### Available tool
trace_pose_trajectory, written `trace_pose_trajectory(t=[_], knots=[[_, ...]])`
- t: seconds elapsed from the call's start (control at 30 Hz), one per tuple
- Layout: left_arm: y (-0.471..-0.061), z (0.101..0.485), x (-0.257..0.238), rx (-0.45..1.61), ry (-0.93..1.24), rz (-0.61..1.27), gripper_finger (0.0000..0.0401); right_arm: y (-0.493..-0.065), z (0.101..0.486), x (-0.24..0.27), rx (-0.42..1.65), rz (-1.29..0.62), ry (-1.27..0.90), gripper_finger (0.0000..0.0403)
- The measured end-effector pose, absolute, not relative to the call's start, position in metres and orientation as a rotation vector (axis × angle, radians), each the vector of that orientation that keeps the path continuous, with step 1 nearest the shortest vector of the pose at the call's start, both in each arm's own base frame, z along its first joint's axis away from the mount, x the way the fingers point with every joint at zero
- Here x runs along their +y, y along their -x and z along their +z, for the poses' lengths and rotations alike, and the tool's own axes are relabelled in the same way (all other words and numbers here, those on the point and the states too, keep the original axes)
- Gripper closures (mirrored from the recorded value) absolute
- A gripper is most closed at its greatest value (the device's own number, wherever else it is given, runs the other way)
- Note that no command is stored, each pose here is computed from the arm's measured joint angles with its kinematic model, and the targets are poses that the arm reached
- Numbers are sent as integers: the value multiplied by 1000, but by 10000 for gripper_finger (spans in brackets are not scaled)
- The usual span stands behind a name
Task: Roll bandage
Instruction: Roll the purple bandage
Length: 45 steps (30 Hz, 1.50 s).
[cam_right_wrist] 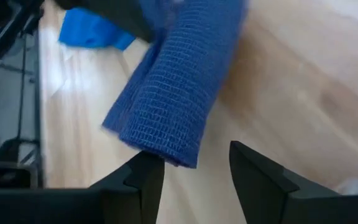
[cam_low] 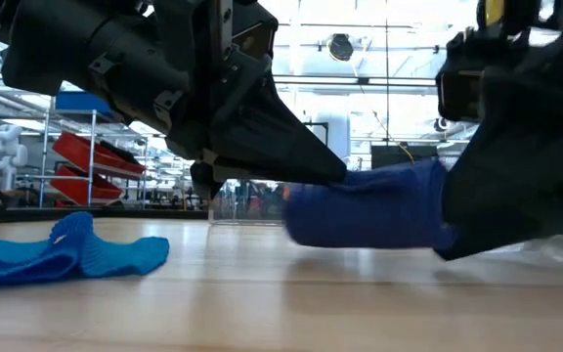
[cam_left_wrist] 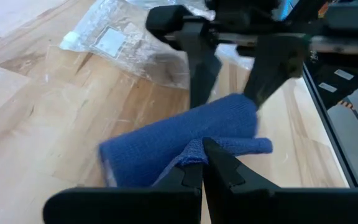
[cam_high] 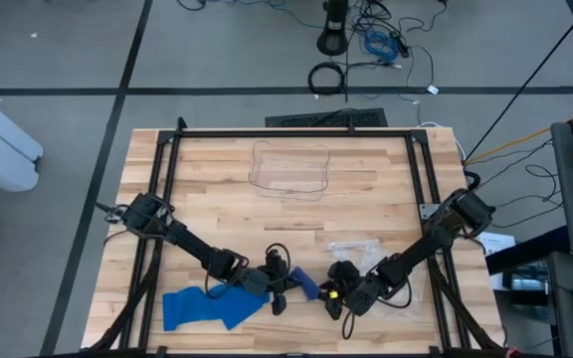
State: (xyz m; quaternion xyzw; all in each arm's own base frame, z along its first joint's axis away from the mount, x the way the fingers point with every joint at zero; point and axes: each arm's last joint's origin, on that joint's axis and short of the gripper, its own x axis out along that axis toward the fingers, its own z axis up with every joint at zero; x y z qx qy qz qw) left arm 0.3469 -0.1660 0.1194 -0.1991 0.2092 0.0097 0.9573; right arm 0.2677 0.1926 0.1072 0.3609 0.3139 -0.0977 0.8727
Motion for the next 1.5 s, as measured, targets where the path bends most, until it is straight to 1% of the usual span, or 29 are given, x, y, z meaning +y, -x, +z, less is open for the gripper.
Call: trace_pose_trajectory(t=[0.23, 0.43, 0.53, 0.8, 0.97, 1.1, 1.27, 1.4, 1.5], knots=[[-347, 120, -166, 421, 407, 16, 399, -260, 133, 184, 703, -196, -734, 248], [-347, 120, -166, 422, 406, 16, 399, -267, 131, 173, 735, -183, -697, 257], [-348, 120, -166, 419, 408, 15, 399, -270, 125, 170, 782, -163, -685, 245], [-348, 120, -166, 418, 408, 15, 399, -273, 123, 166, 911, -51, -745, 184], [-347, 120, -166, 422, 406, 16, 399, -274, 124, 165, 938, -24, -775, 178], [-347, 120, -166, 422, 406, 16, 399, -271, 134, 167, 923, 10, -783, 197], [-347, 120, -166, 421, 406, 16, 399, -263, 158, 174, 795, 22, -741, 235], [-347, 120, -166, 418, 407, 18, 399, -259, 172, 182, 639, 14, -659, 280], [-348, 120, -165, 415, 408, 21, 399, -262, 168, 187, 598, 43, -624, 325]])
